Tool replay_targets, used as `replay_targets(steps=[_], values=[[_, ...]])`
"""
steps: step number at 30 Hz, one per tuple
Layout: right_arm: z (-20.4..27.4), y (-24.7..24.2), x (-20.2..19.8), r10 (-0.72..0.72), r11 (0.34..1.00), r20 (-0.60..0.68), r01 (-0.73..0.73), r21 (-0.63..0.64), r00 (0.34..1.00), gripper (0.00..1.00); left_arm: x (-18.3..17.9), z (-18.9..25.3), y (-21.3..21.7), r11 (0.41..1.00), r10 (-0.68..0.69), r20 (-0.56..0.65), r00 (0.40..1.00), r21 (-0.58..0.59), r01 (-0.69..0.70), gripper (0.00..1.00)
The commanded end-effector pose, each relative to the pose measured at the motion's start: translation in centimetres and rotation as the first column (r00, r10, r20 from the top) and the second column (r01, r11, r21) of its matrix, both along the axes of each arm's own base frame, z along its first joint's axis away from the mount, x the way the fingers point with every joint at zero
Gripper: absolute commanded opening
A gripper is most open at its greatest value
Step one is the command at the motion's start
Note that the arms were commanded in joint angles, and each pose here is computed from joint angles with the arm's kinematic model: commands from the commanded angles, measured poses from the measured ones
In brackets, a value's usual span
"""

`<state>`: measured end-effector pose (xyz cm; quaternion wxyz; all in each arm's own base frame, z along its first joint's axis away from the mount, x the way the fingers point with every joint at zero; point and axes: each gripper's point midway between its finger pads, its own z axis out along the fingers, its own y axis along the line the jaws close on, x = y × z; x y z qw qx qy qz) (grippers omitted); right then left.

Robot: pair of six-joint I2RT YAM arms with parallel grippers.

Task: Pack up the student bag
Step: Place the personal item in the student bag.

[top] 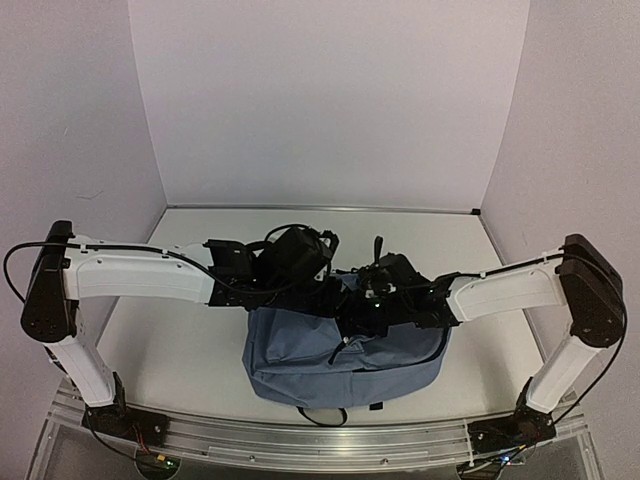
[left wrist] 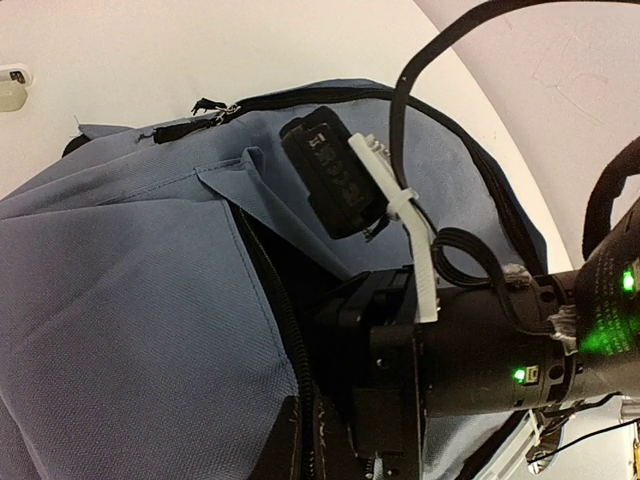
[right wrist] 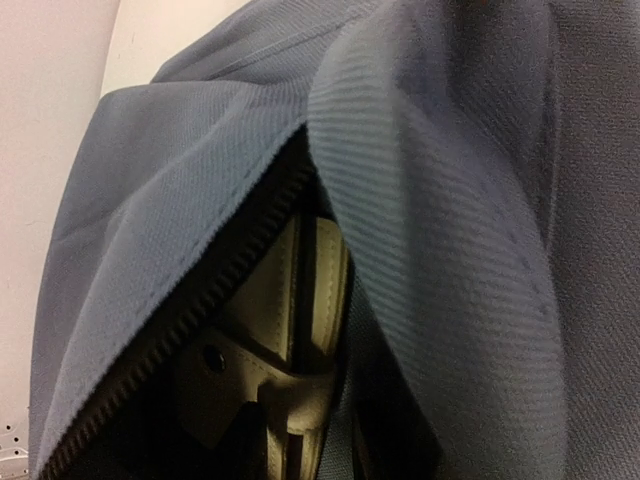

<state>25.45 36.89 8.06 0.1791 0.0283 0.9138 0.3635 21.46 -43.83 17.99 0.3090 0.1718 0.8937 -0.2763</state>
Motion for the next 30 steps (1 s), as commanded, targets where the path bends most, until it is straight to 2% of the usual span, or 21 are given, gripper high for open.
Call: replay_targets(steps=[1,5,8,14,15,17,20,24,27,30], values=[[0.8,3.3,-0.4,0.068,0.989,-0.006,-0.066,0.131,0.998,0.26,0.1,4.2,-0.5,0.994,0.007,0.026,1.000,-0.106,-0.004,0.00],[1.0,4.0,-0.5,0.079,0.983,-0.007,-0.077,0.168,0.997,0.25,0.1,3.9,-0.5,0.994,0.007,0.022,1.000,-0.105,-0.004,0.00],[1.3,3.0,-0.2,0.033,0.987,0.008,-0.033,0.156,0.999,0.26,0.2,3.9,0.0,0.993,0.026,0.010,1.000,-0.119,-0.024,0.00],[2.3,-0.9,-0.3,-0.079,0.993,0.049,0.074,0.095,0.996,0.42,0.4,2.3,1.9,0.990,0.070,-0.062,0.996,-0.122,-0.077,0.02],[2.5,-1.6,-0.3,-0.094,0.993,0.057,0.089,0.079,0.994,0.43,0.3,2.0,2.0,0.990,0.067,-0.073,0.995,-0.120,-0.075,0.05],[4.0,-2.8,-0.4,-0.117,0.991,0.090,0.111,0.070,0.989,0.53,0.1,1.9,2.4,0.990,0.060,-0.089,0.994,-0.125,-0.071,0.16],[5.7,-4.4,-0.5,-0.138,0.990,0.123,0.135,0.033,0.983,0.63,0.1,2.4,2.9,0.989,0.058,-0.085,0.995,-0.134,-0.069,0.39],[8.0,-6.0,-0.8,-0.147,0.989,0.160,0.149,0.002,0.976,0.70,0.7,4.6,3.5,0.986,0.038,-0.058,0.998,-0.160,-0.046,0.67],[9.7,-7.8,-0.4,-0.188,0.980,0.207,0.197,-0.027,0.960,0.75,2.8,6.5,5.5,0.976,0.062,-0.061,0.996,-0.206,-0.074,0.79],[11.2,-9.7,0.4,-0.226,0.968,0.250,0.245,-0.047,0.941,0.78,6.3,6.4,8.7,0.966,0.124,-0.099,0.987,-0.217,-0.143,0.84]])
